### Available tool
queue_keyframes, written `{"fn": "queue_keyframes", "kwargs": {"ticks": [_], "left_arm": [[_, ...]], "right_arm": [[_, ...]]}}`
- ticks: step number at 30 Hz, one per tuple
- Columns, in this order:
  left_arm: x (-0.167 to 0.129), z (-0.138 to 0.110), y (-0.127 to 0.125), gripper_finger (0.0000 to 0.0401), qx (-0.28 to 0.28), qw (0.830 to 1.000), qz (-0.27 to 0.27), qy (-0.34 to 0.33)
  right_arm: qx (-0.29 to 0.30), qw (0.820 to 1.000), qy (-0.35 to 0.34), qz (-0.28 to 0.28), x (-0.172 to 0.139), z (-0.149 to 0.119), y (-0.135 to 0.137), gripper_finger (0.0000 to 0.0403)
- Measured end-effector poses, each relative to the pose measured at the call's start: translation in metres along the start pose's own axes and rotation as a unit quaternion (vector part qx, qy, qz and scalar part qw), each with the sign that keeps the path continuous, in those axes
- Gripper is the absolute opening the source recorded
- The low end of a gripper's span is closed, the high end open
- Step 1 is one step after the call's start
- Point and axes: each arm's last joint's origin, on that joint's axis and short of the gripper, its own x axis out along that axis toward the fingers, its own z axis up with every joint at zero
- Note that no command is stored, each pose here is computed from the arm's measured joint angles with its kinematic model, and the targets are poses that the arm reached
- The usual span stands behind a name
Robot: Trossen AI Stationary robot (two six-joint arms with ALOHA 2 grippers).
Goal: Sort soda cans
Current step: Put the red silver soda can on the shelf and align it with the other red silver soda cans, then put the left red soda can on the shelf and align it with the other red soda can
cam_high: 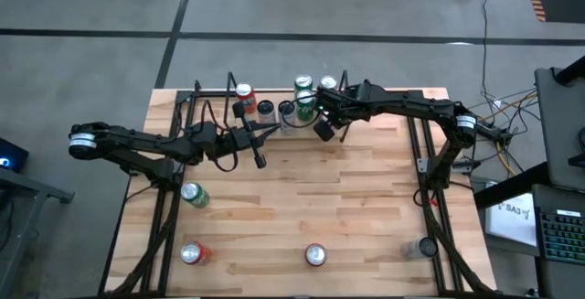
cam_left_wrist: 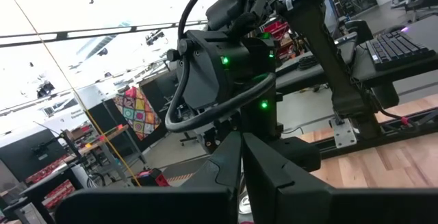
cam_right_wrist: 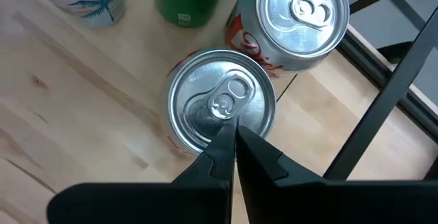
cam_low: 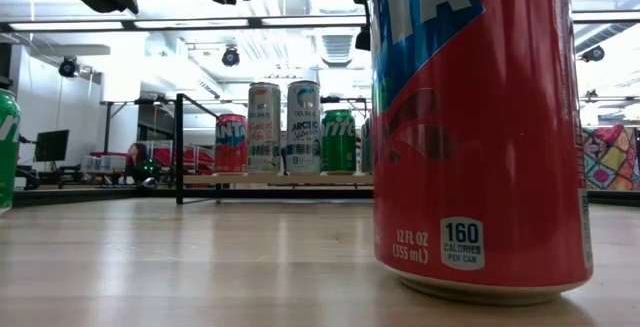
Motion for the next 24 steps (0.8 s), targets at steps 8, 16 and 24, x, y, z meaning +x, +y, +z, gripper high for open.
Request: {"fn": "queue_keyframes", "kwargs": {"ticks": [8,16,24], "left_arm": [[0.000,0.000,0.000,0.0000,0.000,1.000,0.000,0.000],[0.000,0.000,0.000,0.0000,0.000,1.000,0.000,0.000],[0.000,0.000,0.000,0.0000,0.000,1.000,0.000,0.000]], "right_arm": [[-0.013,1.000,-0.020,0.011,-0.015,0.008,-0.001,0.0009],[-0.045,0.995,0.012,0.091,-0.038,0.010,-0.001,0.0009],[-0.060,0.993,0.050,0.084,-0.015,0.006,0.005,0.0009]]}}
